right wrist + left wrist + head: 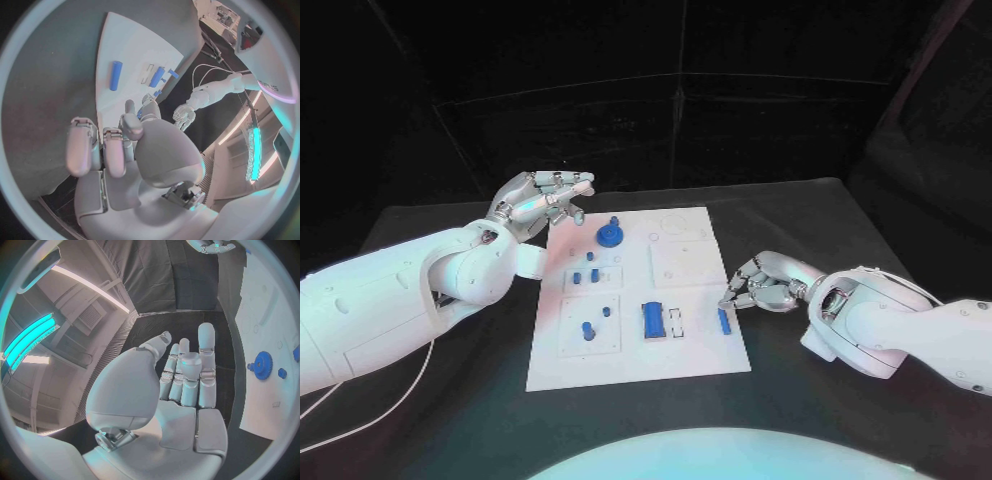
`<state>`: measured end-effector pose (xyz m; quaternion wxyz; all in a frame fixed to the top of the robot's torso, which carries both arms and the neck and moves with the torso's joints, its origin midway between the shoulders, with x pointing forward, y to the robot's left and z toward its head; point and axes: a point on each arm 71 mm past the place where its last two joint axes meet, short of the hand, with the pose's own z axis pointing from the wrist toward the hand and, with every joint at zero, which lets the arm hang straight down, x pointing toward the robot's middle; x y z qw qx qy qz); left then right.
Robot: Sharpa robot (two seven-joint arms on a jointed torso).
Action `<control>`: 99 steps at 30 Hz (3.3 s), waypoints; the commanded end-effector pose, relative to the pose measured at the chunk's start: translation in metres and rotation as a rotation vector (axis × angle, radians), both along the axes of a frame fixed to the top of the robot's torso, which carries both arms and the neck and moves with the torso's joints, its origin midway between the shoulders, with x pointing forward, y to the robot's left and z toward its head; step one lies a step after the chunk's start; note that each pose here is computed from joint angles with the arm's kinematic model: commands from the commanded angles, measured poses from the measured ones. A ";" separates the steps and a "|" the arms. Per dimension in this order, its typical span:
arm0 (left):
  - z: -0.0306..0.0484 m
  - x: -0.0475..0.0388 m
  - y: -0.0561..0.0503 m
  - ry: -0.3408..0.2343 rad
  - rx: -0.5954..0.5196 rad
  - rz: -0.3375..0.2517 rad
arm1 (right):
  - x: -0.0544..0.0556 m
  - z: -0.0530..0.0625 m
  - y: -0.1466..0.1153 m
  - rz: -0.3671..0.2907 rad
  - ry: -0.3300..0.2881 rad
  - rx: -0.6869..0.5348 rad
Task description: Assemble the parts on the task board
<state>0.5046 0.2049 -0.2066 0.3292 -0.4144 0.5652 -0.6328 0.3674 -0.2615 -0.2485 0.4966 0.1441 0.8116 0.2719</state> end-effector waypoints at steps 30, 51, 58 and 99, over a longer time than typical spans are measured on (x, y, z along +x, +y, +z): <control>-0.0005 -0.0016 0.001 0.001 -0.007 -0.010 | -0.007 -0.023 0.018 0.028 -0.008 -0.364; -0.0005 -0.0016 0.002 0.001 -0.007 -0.009 | -0.001 -0.028 0.036 0.132 -0.085 -0.510; -0.0005 -0.0015 0.002 0.001 -0.007 -0.008 | 0.000 -0.030 0.040 0.170 -0.092 -0.565; -0.0002 -0.0026 0.002 0.001 -0.012 -0.019 | -0.010 -0.019 0.074 -0.096 0.029 -0.097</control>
